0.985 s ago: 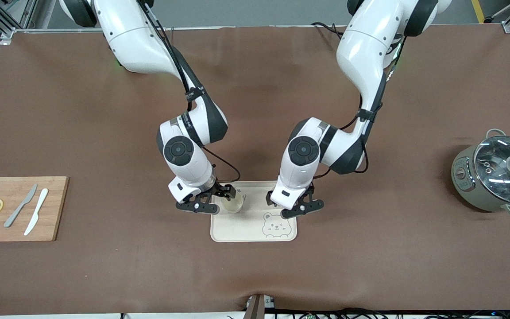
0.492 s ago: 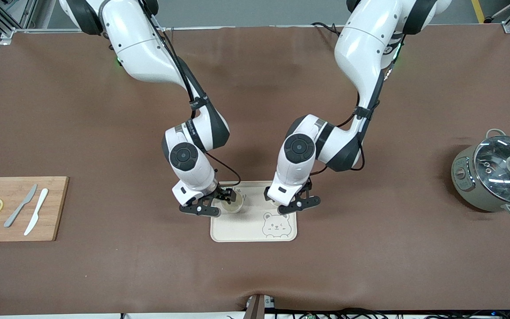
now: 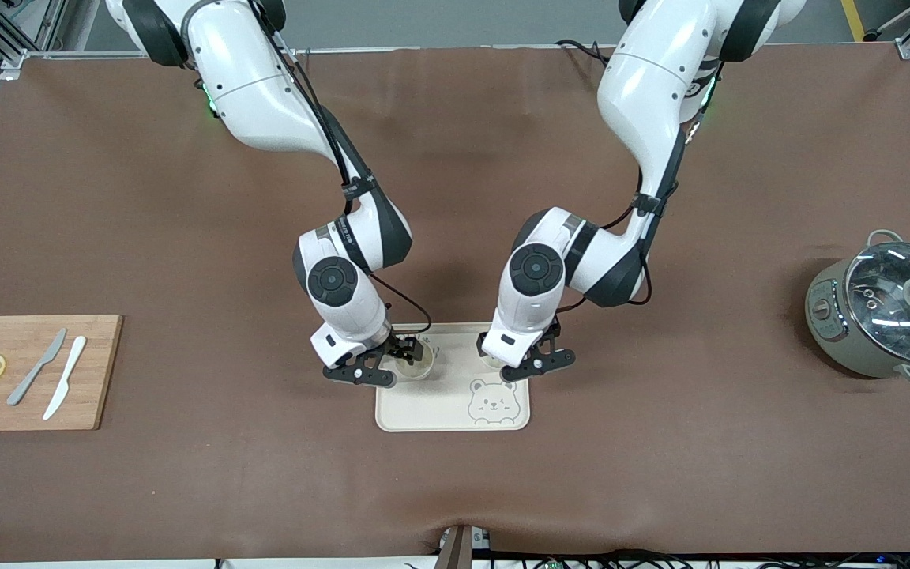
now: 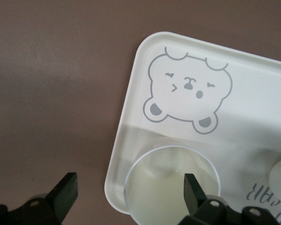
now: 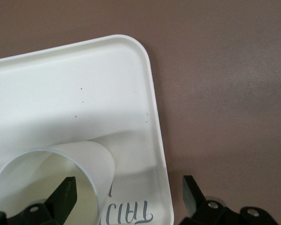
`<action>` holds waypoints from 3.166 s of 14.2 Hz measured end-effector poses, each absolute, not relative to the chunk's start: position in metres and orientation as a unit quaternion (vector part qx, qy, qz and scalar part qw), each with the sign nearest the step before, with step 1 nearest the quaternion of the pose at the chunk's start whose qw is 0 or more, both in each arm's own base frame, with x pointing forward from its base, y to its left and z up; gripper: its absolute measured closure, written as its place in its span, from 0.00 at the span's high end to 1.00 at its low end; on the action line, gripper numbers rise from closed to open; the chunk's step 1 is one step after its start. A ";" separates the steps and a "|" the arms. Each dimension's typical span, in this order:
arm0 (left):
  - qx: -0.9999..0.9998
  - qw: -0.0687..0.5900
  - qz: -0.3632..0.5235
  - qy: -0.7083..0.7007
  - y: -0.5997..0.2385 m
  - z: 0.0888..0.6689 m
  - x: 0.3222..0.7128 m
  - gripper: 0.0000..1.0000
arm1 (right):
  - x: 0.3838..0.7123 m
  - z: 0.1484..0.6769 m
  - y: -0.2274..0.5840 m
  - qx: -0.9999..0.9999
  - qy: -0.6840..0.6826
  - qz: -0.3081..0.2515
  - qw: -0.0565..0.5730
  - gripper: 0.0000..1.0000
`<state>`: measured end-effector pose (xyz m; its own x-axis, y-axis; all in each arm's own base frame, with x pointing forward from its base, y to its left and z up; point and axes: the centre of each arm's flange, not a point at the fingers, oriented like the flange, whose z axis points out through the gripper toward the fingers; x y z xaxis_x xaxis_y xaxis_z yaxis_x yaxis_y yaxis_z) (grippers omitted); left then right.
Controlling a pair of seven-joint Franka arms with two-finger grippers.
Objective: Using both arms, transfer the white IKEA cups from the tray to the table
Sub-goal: 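Close the left gripper and the right gripper around the white cups, then lift the cups off the tray and carry them apart with both grippers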
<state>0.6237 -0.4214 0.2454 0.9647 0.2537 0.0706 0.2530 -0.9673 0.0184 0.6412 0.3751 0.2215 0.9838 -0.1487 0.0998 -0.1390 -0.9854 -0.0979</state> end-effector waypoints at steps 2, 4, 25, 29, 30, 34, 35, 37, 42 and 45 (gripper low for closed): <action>0.991 0.003 0.034 0.127 -0.421 0.242 0.623 1.00 | 0.640 0.222 0.378 -0.995 0.071 -0.054 0.046 0.93; 0.991 0.001 0.033 0.127 -0.421 0.234 0.622 1.00 | 0.638 0.222 0.382 -0.995 0.069 -0.054 0.046 0.70; 0.990 -0.014 0.051 0.130 -0.410 0.252 0.633 0.04 | 0.649 0.271 0.388 -0.994 0.089 -0.031 0.051 0.04; 0.994 -0.013 0.037 0.099 -0.355 0.346 0.627 0.04 | 0.674 0.324 0.338 -0.996 0.064 -0.026 0.051 0.04; 0.996 -0.011 0.033 0.085 -0.330 0.361 0.617 0.04 | 0.678 0.339 0.317 -0.997 0.053 -0.014 0.047 0.04; 0.999 0.005 0.033 0.030 -0.222 0.383 0.566 0.04 | 0.688 0.381 0.237 -0.999 0.015 0.009 0.035 0.04; 0.999 0.011 0.043 0.012 -0.194 0.381 0.550 0.04 | 0.687 0.386 0.220 -1.000 0.004 0.008 0.021 0.04; 0.998 0.019 0.061 -0.028 -0.136 0.367 0.513 0.04 | 0.682 0.388 0.195 -1.000 -0.017 0.010 -0.006 0.04; 0.994 0.015 0.068 -0.090 -0.065 0.317 0.451 0.04 | 0.678 0.386 0.096 -0.997 -0.073 0.026 -0.010 0.04; 0.992 0.011 0.066 -0.108 -0.048 0.298 0.438 0.04 | 0.678 0.372 0.015 -0.993 -0.112 0.020 -0.007 0.04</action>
<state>0.4380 -0.0477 0.2979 0.9680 -0.2131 0.1324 -0.2159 -0.9764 0.0071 0.6781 0.0146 0.3722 0.9740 0.2231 -0.0406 0.2236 -0.9746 0.0100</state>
